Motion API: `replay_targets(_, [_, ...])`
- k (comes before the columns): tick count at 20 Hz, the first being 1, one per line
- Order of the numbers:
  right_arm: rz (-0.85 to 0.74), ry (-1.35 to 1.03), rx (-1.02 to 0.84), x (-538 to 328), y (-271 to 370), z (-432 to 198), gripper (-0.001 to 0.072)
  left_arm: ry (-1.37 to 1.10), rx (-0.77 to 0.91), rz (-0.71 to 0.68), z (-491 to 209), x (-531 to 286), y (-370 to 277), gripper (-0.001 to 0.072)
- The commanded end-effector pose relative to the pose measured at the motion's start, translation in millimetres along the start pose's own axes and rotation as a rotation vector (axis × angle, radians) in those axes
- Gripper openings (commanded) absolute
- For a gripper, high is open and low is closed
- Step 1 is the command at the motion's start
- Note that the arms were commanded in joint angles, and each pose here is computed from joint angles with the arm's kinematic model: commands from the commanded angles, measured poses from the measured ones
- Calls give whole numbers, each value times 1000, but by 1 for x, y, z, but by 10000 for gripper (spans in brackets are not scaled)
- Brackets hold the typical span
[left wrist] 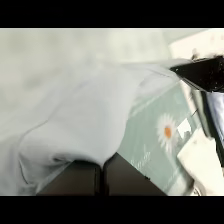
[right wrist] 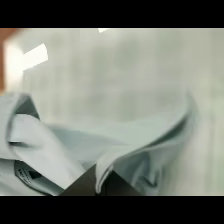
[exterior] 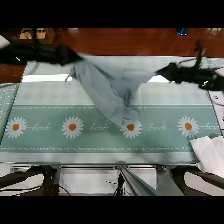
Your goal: Fold the shirts.
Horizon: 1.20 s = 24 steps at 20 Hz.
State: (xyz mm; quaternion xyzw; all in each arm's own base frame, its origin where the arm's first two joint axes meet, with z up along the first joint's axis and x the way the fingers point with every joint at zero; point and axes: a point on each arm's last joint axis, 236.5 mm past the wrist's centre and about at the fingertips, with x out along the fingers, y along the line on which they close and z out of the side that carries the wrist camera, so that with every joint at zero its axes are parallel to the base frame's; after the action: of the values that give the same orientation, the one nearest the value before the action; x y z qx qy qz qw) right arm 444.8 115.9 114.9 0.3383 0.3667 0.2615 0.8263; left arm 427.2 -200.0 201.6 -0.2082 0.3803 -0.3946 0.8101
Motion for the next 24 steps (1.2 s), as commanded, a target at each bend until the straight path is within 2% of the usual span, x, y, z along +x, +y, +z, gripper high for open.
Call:
replay_targets(1, [92, -259, -280, -94, 127, 68, 23, -219, 335, -31, 72, -92, -121, 19])
replay_targets(4, [175, -455, -501, -179, 243, 84, 23, -390, 512, -68, 90, -161, -219, 19])
replay_targets(6, [196, -587, -609, -233, 301, 82, 23, -457, 608, -91, 77, -193, -268, 19])
replay_targets(10, [146, -665, -662, -286, 343, 57, 23, -466, 642, -123, 21, -235, -320, 19])
replay_targets(13, [19, -520, -651, -281, 320, 21, 23, -388, 582, -110, -27, -247, -330, 19])
replay_targets(16, [-162, -319, -575, -268, 266, -12, 23, -262, 416, -3, -62, -245, -301, 19])
replay_targets(20, [-355, -25, -474, -240, 182, -25, 23, -58, 224, 37, -84, -201, -240, 19])
replay_targets(24, [-398, 234, -363, -183, 111, -15, 23, 98, 37, 39, -102, -123, -144, 19])
